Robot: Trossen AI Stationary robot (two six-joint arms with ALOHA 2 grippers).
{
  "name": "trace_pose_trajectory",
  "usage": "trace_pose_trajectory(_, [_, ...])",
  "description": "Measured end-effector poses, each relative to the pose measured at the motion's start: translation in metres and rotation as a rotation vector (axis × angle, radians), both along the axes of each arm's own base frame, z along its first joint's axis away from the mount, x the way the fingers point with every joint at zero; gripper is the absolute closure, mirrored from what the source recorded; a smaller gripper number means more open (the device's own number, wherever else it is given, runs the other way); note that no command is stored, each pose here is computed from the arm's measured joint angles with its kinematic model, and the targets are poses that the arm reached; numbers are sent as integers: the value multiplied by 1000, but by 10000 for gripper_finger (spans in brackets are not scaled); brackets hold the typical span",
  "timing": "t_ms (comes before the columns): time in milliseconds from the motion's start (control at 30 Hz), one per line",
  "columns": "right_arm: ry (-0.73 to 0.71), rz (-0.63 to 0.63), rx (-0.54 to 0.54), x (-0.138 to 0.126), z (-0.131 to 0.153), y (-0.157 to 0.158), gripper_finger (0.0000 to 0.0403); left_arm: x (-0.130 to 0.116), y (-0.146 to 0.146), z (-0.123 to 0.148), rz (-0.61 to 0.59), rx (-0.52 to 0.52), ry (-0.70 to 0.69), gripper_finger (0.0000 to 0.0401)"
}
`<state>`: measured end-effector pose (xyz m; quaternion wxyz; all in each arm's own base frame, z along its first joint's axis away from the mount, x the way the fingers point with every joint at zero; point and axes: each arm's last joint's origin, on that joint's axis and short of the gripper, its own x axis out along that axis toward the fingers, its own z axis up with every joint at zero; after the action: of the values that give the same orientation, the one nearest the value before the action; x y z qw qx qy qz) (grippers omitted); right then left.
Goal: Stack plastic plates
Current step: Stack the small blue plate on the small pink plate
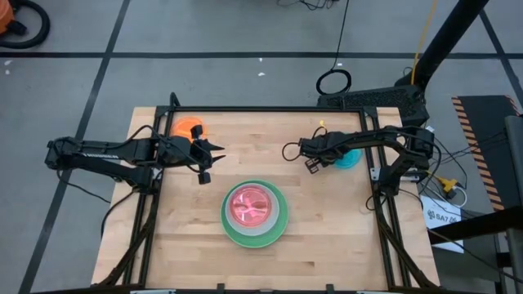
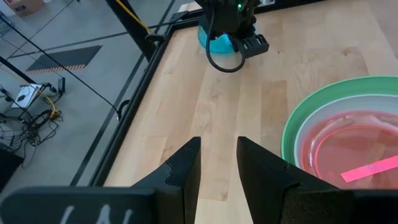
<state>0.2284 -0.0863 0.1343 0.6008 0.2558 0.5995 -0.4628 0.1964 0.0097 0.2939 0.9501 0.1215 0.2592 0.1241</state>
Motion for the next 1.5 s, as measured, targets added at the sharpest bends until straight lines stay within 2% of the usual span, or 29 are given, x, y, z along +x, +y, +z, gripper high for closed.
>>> trace_pose_trajectory(333, [-78,120,-27,29,26,12,402,0,0,0,0,0,-2,290])
trace_pose_trajectory(667, [-159,251,-95,57,56,42,402,0,0,0,1,-1,-3,290])
trace_pose_trajectory(1067, [-191,457,-152,71,75,82,403,0,0,0,2,-3,-3,290])
trace_pose_trajectory(1500, [-325,714,-268,91,116,133,403,0,0,0,2,-3,-3,290])
